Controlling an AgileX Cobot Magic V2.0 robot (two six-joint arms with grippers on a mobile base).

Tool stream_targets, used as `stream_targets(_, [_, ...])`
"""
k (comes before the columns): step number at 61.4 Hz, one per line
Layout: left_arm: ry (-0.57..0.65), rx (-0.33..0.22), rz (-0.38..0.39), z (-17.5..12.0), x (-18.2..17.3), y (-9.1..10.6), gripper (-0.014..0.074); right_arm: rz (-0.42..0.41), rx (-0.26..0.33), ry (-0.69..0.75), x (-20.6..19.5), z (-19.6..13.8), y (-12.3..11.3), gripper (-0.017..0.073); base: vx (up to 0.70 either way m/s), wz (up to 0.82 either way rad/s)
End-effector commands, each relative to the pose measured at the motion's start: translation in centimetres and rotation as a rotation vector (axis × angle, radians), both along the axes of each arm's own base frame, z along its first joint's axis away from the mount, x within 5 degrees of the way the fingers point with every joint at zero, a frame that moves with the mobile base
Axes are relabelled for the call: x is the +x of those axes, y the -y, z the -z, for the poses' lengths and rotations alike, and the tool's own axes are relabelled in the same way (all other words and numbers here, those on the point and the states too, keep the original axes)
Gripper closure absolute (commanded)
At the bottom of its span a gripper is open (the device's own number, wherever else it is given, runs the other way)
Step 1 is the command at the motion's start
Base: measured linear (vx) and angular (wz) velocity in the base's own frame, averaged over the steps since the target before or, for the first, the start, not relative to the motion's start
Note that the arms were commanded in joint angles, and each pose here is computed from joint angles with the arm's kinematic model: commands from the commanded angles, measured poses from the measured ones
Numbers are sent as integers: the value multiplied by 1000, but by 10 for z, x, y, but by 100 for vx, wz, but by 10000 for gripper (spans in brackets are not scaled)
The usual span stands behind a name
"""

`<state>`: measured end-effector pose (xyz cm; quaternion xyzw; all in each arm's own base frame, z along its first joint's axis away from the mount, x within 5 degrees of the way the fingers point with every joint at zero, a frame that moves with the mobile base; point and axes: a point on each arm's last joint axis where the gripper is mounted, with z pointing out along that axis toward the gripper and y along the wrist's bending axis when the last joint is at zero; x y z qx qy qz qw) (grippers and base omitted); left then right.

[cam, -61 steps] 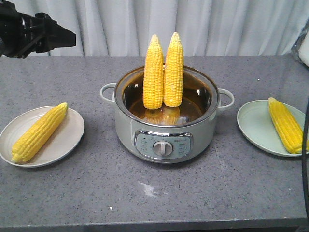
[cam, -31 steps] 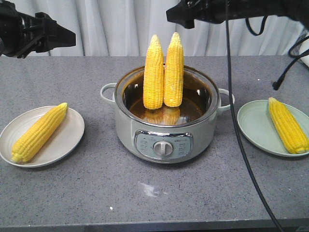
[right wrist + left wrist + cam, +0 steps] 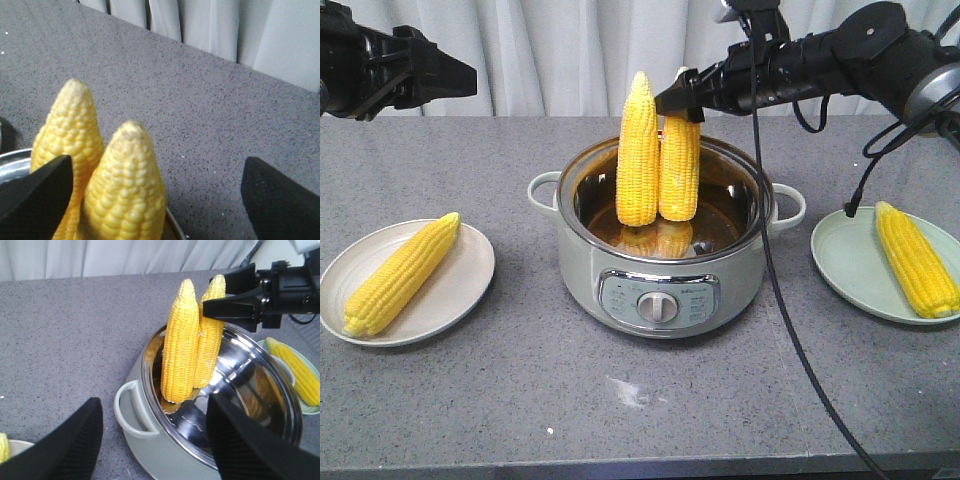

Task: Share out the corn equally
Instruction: 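Grasp the cob tip with the right gripper and lift it out, then raise the held cob up and away from the pot with the right gripper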

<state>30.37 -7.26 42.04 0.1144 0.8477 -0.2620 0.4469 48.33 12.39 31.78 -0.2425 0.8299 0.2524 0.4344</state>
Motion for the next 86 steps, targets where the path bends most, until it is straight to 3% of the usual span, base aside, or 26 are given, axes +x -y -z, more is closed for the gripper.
stream_targets(1, [93,-61,-27,-24,-8,-1,151,10,48,92,-11,-40,2,-58,0,0])
stream_targets(12, [93,-61,-27,-24,-8,-1,151,-2,41,81,-12,-39,2,113,0,0])
stream_targets(32, [93,-61,-27,-24,-8,-1,151,-39,12,92,-14,-39,1,571,0,0])
stream_targets(48, [93,-61,-27,-24,-8,-1,151,-19,-8,204,-21,-63,5,568,0,0])
stream_targets(77, [92,-61,-27,-24,-8,-1,151,63,15,342,-34,-102,13,567,0,0])
stream_targets(86, [92,-61,-27,-24,-8,-1,151,74,17,431,-59,-138,18,565,0,0])
